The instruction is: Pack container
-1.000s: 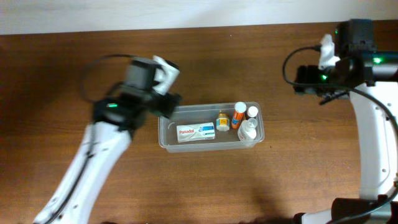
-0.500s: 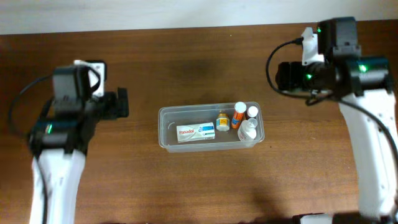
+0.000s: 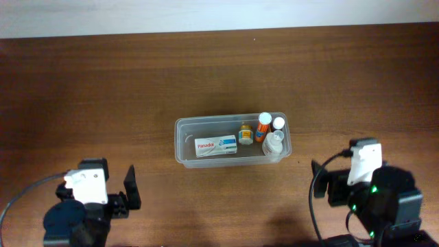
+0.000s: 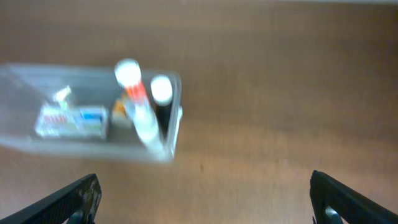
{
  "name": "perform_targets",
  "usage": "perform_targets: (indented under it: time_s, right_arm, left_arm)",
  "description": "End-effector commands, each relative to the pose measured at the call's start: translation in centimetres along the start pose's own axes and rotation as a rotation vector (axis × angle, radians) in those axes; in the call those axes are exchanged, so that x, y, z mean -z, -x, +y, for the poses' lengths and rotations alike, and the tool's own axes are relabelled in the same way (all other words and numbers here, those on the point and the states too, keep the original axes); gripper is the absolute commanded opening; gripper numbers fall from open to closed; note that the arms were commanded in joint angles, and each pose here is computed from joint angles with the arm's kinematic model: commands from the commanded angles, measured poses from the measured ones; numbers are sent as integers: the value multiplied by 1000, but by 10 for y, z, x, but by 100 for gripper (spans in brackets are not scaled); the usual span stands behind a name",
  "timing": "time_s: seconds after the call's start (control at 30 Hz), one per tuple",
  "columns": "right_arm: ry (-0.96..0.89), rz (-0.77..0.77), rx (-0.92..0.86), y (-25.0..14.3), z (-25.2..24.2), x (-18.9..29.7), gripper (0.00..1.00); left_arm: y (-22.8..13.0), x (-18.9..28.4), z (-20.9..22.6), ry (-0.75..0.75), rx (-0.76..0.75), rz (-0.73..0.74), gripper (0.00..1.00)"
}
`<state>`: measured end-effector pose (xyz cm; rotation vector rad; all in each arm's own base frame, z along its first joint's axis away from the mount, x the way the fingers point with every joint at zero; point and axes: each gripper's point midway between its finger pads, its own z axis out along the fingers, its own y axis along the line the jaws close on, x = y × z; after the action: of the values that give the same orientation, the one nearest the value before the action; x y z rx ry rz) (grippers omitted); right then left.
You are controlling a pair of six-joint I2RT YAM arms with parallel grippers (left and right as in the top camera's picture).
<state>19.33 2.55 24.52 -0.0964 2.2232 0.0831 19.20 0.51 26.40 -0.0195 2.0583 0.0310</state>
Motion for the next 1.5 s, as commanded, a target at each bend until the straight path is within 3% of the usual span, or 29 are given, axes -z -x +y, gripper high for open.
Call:
perform_targets:
  time_s: [0.0, 0.2, 0.57, 0.83, 1.27, 1.47]
  right_arm:
    - [-16, 27, -3, -30, -4, -3, 98]
    - [-23, 137, 3, -67, -6, -9, 98]
    - [-29, 126, 3, -67, -7, -8, 98]
    - [-69, -124, 1, -50, -16, -7, 98]
    - [-85, -599, 0, -22, -19, -72, 98]
    - [-77, -584, 2, -38, -18, -94, 98]
  left_arm:
    - [-17, 5, -2, -12, 12, 45, 99]
    - [-60, 10, -2, -10, 7, 221, 99]
    - [-59, 10, -2, -10, 7, 217, 99]
    - [-59, 10, -2, -10, 7, 217, 99]
    - [-59, 10, -2, -10, 7, 217, 99]
    - [-59, 10, -2, -10, 7, 217, 99]
